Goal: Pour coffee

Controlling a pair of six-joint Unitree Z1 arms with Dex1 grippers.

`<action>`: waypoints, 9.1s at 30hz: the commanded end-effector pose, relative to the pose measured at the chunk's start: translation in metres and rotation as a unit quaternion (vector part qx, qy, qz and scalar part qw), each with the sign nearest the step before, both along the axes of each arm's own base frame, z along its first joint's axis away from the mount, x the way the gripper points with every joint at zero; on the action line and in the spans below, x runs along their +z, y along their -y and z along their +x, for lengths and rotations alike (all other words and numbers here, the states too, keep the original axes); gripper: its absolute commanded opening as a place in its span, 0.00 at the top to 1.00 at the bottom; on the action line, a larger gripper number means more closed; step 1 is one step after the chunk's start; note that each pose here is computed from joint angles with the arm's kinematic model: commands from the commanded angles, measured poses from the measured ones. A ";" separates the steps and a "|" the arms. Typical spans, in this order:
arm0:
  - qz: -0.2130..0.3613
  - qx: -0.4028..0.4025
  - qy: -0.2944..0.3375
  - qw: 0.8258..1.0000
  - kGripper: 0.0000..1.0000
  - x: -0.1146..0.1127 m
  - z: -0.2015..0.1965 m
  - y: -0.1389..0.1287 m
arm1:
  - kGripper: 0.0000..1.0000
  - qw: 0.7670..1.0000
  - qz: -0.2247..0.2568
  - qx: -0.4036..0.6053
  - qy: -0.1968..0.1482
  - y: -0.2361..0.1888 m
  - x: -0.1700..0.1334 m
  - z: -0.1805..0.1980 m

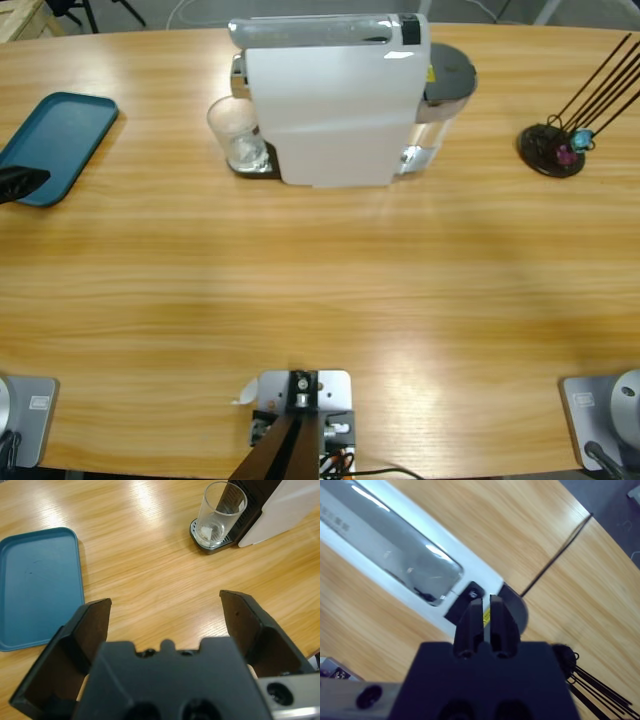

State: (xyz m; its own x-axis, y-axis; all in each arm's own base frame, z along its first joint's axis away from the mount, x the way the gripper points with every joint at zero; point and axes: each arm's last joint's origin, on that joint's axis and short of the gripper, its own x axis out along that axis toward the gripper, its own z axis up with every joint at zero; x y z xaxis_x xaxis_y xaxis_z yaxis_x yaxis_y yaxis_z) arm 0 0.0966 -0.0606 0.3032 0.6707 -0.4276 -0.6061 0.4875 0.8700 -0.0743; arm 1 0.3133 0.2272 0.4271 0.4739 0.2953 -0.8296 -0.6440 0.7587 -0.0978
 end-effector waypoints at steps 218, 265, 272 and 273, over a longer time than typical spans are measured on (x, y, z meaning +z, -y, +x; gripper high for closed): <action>-0.005 0.010 0.002 1.000 0.01 -0.009 -0.007 -0.006 | 1.00 0.996 -0.069 -0.029 -0.050 -0.028 -0.064 -0.001; -0.008 0.009 0.006 1.000 0.00 -0.009 -0.008 -0.006 | 1.00 0.997 -0.069 -0.041 0.007 -0.020 -0.016 0.007; -0.008 0.010 0.006 1.000 0.00 -0.009 -0.009 -0.007 | 1.00 0.997 -0.070 -0.043 -0.002 -0.020 -0.021 0.006; -0.008 0.010 0.006 1.000 0.00 -0.009 -0.009 -0.007 | 1.00 0.997 -0.070 -0.043 -0.005 -0.020 -0.022 0.007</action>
State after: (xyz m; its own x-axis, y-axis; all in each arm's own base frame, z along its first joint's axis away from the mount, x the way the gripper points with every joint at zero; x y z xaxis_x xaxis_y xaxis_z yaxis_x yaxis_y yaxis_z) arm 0 0.0932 -0.0585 0.3025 0.6816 -0.4342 -0.5890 0.4887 0.8692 -0.0753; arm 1 0.3065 0.2426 0.4299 0.5329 0.1886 -0.8249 -0.5782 0.7930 -0.1922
